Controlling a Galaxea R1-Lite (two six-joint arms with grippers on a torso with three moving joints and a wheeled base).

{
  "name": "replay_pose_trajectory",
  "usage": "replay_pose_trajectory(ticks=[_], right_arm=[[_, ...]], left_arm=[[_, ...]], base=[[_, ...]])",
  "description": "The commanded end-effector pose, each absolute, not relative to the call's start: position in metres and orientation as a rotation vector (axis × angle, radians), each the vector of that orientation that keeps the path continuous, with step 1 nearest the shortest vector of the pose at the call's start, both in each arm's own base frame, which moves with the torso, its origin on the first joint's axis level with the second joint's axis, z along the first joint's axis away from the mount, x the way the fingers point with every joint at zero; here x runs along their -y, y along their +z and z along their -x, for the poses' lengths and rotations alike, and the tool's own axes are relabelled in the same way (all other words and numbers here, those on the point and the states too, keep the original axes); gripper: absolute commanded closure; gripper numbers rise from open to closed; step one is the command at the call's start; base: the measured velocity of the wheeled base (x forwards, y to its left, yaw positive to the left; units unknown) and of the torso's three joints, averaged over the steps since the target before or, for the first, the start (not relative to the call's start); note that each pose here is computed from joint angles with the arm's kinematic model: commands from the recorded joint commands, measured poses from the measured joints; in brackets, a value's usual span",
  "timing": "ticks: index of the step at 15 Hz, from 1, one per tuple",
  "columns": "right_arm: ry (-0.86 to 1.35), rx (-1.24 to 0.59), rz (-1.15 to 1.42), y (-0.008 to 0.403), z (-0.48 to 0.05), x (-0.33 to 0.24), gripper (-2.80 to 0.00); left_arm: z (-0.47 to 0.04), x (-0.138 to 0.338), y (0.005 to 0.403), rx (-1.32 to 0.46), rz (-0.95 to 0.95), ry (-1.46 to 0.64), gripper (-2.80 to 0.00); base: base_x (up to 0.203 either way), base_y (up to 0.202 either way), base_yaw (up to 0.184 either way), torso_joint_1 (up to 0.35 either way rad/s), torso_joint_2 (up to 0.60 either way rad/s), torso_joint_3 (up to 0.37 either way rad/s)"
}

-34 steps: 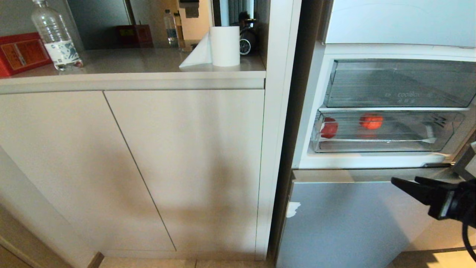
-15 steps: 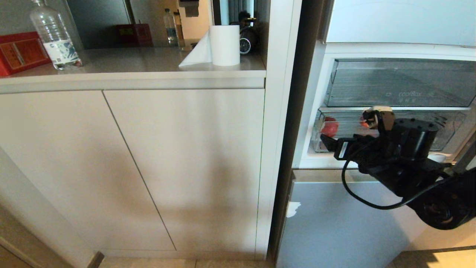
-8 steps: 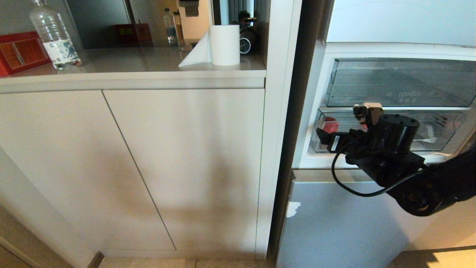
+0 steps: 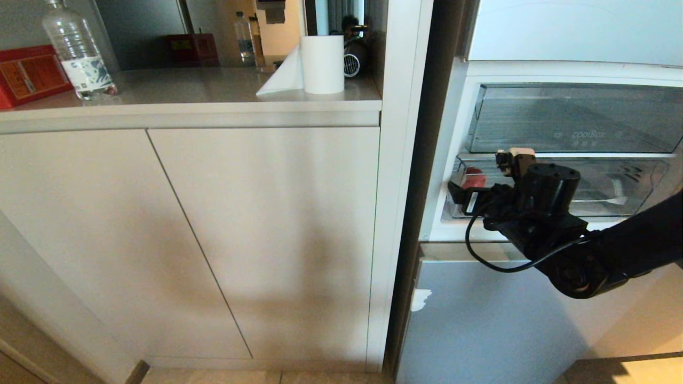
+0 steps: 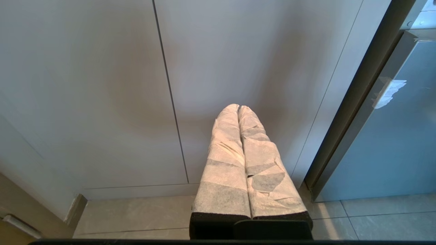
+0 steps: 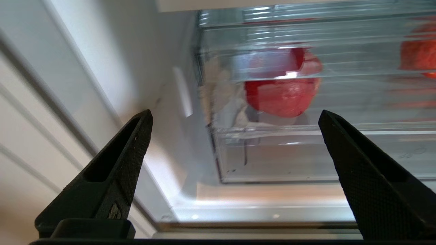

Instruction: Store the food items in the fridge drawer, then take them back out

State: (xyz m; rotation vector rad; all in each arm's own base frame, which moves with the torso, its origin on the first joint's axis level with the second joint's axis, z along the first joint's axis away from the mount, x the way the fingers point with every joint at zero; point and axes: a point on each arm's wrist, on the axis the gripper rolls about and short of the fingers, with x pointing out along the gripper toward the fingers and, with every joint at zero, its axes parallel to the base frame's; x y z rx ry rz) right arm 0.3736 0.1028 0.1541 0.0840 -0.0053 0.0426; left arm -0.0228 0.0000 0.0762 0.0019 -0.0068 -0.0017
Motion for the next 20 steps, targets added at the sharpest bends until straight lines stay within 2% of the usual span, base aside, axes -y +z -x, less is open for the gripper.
replay_pose_trajectory(ticks=[1, 2, 3, 14, 20], right_arm=[[0.042, 0.009, -0.087, 0.151, -0.379, -0.104, -2.80], [0.043, 0.012, -0.087, 0.151, -0.380, -0.105, -1.50], [0.044, 0.016, -0.088, 0.152, -0.382, -0.106, 0.00], [0.065, 0.039, -0.105, 0.153, -0.392, -0.117, 0.00], [0.074, 0.018, -0.147, 0.163, -0.360, -0.109, 0.00]], left_arm=[[0.023, 0.000, 0.076, 0.006, -0.002, -0.002, 0.00], [0.023, 0.000, 0.076, 0.006, -0.002, -0.002, 0.00], [0.023, 0.000, 0.076, 0.006, -0.002, -0.002, 0.00], [0.023, 0.000, 0.076, 0.006, -0.002, -0.002, 0.00], [0.023, 0.000, 0.076, 0.006, -0.002, -0.002, 0.00]], base=[[0.000, 0.000, 0.000, 0.000, 0.00, 0.000], [0.000, 0.000, 0.000, 0.000, 0.00, 0.000], [0.000, 0.000, 0.000, 0.000, 0.00, 0.000], [0.000, 0.000, 0.000, 0.000, 0.00, 0.000], [0.000, 0.000, 0.000, 0.000, 0.00, 0.000]])
